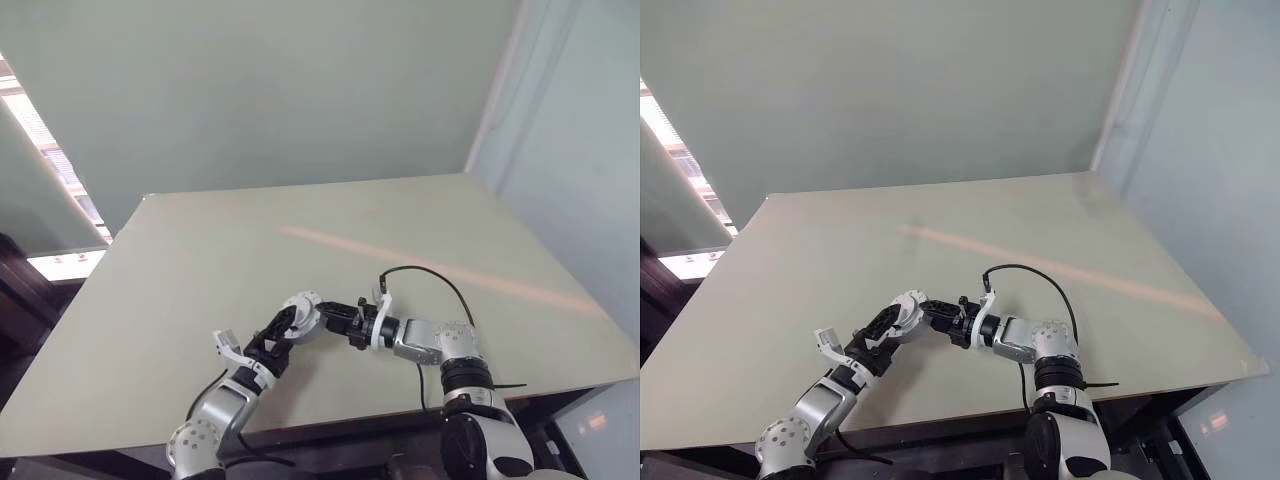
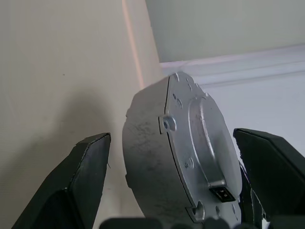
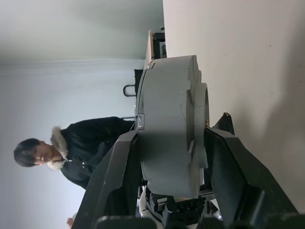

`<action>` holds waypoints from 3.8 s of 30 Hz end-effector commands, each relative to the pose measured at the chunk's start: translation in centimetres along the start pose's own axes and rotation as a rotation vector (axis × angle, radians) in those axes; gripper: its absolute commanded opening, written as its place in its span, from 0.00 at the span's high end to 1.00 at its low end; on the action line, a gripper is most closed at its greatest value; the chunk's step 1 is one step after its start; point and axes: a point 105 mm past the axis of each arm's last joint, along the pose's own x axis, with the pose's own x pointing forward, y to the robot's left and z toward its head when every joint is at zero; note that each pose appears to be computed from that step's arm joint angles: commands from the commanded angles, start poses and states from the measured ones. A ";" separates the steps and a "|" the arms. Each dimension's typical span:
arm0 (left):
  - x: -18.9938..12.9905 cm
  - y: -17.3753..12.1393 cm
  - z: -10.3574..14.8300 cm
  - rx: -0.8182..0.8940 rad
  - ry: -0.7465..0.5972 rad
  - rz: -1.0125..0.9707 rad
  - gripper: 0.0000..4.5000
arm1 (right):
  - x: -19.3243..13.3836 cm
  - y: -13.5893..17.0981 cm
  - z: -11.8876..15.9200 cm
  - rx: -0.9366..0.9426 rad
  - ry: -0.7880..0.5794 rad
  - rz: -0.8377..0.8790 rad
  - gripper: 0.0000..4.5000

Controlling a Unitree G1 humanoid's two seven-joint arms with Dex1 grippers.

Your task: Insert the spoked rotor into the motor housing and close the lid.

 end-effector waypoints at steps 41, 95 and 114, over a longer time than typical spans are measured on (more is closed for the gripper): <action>1.4 -2.8 1.3 -0.138 -0.132 -0.197 0.55 | 2.2 2.9 -0.5 -0.212 -0.079 0.094 0.00; -1.1 2.7 14.4 0.761 -0.444 0.493 0.02 | -0.6 0.7 -1.0 -1.595 -0.029 -0.088 0.00; -1.5 -4.0 11.9 1.120 -0.325 0.160 0.01 | -2.5 0.3 2.2 -1.483 -0.117 -0.195 0.00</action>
